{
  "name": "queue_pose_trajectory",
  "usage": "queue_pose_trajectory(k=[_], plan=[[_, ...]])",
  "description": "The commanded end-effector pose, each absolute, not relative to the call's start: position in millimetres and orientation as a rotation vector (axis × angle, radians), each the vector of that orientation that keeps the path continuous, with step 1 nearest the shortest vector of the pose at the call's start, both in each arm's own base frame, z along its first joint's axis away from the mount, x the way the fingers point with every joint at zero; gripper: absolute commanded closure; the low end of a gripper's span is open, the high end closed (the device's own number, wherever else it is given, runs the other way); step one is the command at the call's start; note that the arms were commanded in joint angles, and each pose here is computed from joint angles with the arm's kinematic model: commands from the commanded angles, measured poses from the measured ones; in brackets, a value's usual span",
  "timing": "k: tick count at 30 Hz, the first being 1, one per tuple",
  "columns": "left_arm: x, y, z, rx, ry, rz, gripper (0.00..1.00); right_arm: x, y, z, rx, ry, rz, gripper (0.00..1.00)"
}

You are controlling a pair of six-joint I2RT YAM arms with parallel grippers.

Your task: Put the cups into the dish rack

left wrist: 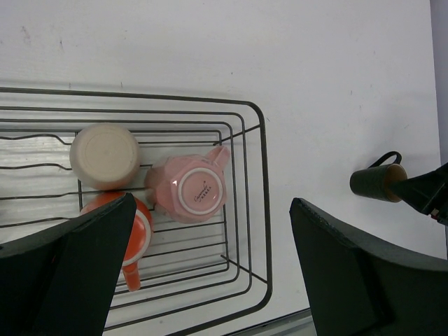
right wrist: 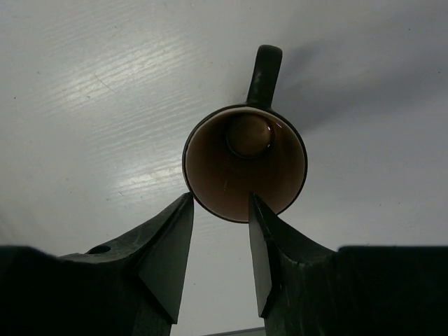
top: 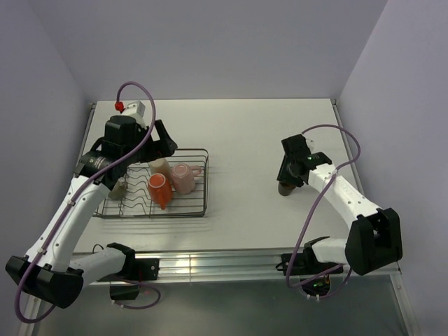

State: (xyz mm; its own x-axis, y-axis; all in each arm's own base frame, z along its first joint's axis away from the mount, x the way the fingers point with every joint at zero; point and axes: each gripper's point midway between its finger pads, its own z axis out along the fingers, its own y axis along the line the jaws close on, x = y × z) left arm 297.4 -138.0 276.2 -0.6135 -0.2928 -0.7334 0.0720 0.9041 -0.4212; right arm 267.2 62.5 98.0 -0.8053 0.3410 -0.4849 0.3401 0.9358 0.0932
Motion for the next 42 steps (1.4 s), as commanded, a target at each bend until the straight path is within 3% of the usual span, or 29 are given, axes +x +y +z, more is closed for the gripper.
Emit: queue_pose_trajectory(k=[1, 29, 30, 31, 35, 38, 42], plan=[[305.3, -139.2, 280.3, -0.176, 2.134, -0.514, 0.01, 279.9, 60.1, 96.5, 0.478, 2.538, -0.013, 0.55], [305.7, -147.3, 257.1, -0.17, 2.178, -0.506, 0.01, 285.1, 64.8, 74.9, 0.466, 2.567, -0.033, 0.59], [305.7, -147.8, 256.6, -0.168, 2.18, -0.506, 0.01, 285.3, 64.8, 74.1, 0.464, 2.569, -0.035, 0.63], [305.3, -148.6, 256.6, -0.166, 2.18, -0.508, 0.01, 285.4, 65.5, 73.8, 0.46, 2.572, -0.034, 0.74], [303.0, -149.6, 254.2, -0.16, 2.188, -0.517, 0.01, 286.3, 69.5, 69.6, 0.447, 2.591, -0.019, 1.0], [299.7, -152.2, 254.5, -0.145, 2.183, -0.54, 0.01, 291.5, 77.7, 84.3, 0.434, 2.565, 0.045, 1.0], [290.3, -169.7, 268.0, -0.063, 2.139, -0.678, 0.01, 305.0, 126.3, 148.5, 0.333, 2.469, 0.431, 1.0]])
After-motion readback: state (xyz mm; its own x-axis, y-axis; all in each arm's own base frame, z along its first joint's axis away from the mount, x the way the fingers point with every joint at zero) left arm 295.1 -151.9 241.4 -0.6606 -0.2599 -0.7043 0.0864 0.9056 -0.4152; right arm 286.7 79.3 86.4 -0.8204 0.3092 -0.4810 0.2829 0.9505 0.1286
